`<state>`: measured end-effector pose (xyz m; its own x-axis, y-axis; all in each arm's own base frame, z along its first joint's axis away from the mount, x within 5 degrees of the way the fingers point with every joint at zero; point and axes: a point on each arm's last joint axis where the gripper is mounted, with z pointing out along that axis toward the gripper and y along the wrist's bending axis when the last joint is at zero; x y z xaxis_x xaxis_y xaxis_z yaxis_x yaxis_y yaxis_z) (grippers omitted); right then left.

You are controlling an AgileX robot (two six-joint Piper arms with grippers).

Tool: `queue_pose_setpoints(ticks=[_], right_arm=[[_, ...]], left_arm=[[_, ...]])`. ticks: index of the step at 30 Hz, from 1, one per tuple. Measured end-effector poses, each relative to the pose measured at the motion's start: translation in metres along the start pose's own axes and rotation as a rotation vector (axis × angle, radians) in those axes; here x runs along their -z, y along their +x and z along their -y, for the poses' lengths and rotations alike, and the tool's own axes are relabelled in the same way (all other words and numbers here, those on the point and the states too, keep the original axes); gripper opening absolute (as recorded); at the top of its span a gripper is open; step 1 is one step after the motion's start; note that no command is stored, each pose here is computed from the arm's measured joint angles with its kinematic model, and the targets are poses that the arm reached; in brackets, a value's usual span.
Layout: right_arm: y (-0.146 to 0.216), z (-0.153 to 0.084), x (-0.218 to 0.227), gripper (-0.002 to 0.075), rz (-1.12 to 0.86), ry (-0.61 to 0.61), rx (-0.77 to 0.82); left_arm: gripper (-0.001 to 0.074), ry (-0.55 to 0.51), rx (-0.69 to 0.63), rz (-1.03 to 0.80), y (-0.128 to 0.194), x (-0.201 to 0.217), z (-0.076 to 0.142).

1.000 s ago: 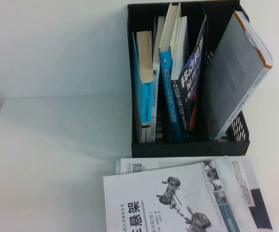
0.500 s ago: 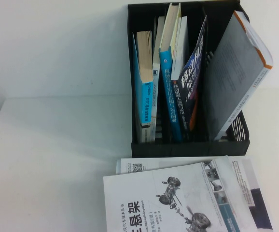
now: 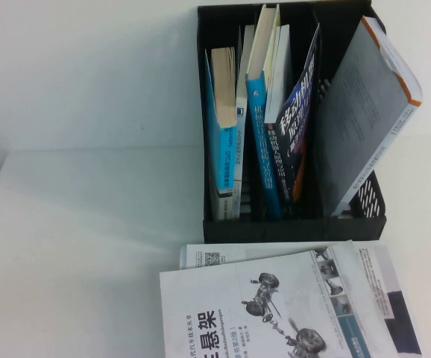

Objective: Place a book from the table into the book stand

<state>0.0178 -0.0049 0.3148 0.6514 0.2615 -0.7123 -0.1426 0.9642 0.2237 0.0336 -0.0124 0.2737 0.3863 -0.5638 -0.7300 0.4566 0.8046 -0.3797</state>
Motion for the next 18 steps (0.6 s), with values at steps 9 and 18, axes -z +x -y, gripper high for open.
queue_pose_setpoints(ticks=[9, 18], right_arm=[[-0.078, -0.027, -0.058, -0.0005, -0.076, -0.02, -0.037], [-0.014, -0.017, -0.114, -0.0005, -0.512, 0.073, -0.024]], left_arm=[[-0.0004, -0.062, -0.112, -0.009, -0.076, -0.035, 0.037], [-0.0004, -0.443, -0.077, -0.487, -0.031, -0.084, -0.008]])
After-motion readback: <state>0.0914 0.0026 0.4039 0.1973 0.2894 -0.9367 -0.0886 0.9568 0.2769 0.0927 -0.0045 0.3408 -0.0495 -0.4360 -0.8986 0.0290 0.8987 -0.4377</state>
